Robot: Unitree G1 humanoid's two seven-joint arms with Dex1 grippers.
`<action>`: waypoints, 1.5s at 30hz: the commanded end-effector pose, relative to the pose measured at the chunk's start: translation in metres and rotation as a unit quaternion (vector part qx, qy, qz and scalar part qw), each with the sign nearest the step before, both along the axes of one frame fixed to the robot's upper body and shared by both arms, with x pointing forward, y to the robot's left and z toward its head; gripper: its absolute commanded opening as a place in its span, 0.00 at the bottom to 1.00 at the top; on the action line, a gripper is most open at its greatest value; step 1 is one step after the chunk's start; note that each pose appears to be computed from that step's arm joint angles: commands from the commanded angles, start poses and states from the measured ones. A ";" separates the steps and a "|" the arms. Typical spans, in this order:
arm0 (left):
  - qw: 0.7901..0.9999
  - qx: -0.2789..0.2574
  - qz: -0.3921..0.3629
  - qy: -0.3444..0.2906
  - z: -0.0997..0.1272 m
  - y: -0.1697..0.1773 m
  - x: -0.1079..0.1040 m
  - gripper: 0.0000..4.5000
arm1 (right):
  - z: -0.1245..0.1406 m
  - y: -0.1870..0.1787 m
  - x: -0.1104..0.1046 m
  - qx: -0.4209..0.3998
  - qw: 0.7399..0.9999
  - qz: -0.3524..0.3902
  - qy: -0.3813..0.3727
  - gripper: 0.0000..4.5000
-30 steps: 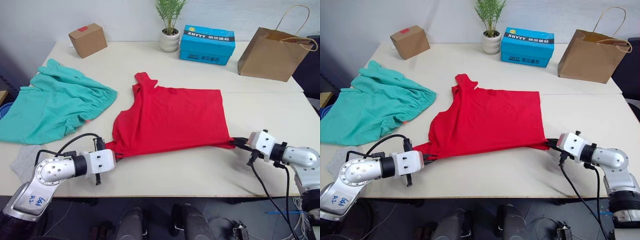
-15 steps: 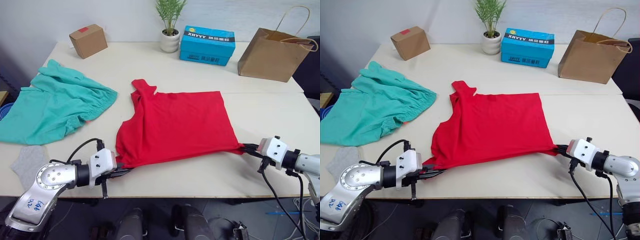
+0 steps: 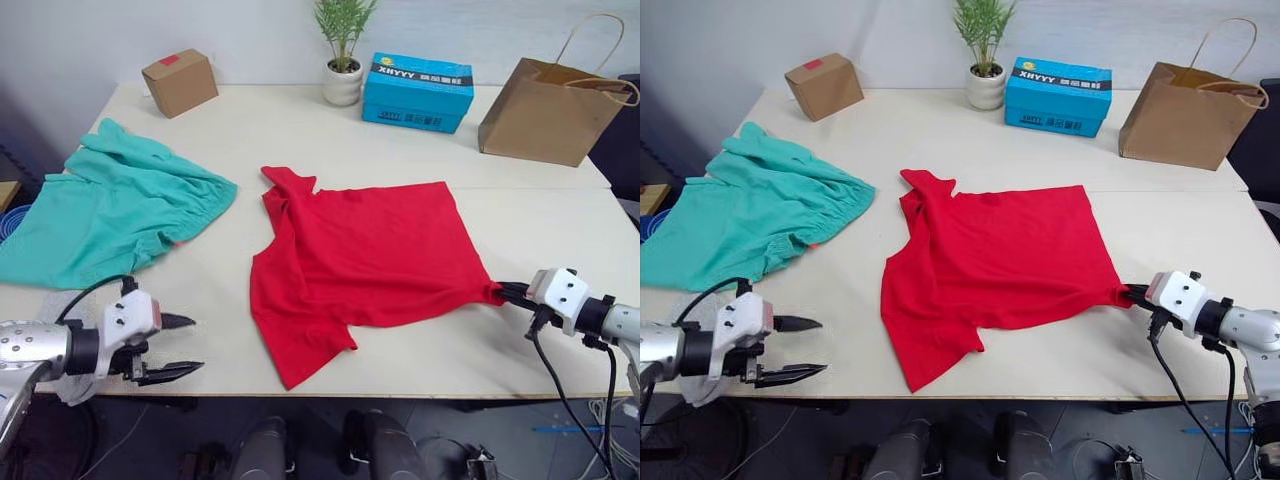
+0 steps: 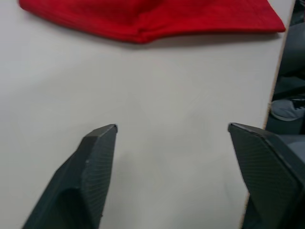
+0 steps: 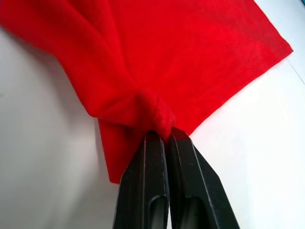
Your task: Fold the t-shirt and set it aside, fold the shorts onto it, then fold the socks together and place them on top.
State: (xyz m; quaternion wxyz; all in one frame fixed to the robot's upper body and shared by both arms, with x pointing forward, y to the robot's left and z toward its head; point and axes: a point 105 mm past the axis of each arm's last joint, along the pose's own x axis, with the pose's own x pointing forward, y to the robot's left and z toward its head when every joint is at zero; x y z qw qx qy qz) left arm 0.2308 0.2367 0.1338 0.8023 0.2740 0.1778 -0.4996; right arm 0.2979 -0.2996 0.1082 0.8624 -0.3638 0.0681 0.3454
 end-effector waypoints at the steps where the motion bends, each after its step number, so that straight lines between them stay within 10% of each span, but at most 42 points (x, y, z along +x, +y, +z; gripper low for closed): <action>1: 0.997 0.020 -0.061 -0.043 0.005 -0.020 0.001 0.99 | 0.009 0.001 -0.004 0.007 1.000 0.001 -0.012 0.00; 15: 0.958 0.084 -0.230 -0.147 -0.031 -0.086 0.023 0.99 | 0.016 0.005 -0.015 0.010 1.000 0.010 0.021 0.00; 30: 0.967 0.055 -0.241 -0.057 -0.061 -0.102 0.014 0.01 | 0.015 0.011 -0.005 0.027 0.999 0.025 0.013 0.00; 35: 0.970 -0.039 -0.236 0.032 -0.032 -0.096 -0.023 0.01 | 0.016 0.016 -0.016 0.041 0.996 0.061 0.057 0.00; 45: 0.986 -0.038 -0.132 0.091 -0.027 -0.078 -0.049 0.01 | -0.003 0.000 -0.056 0.031 0.975 0.059 0.213 0.00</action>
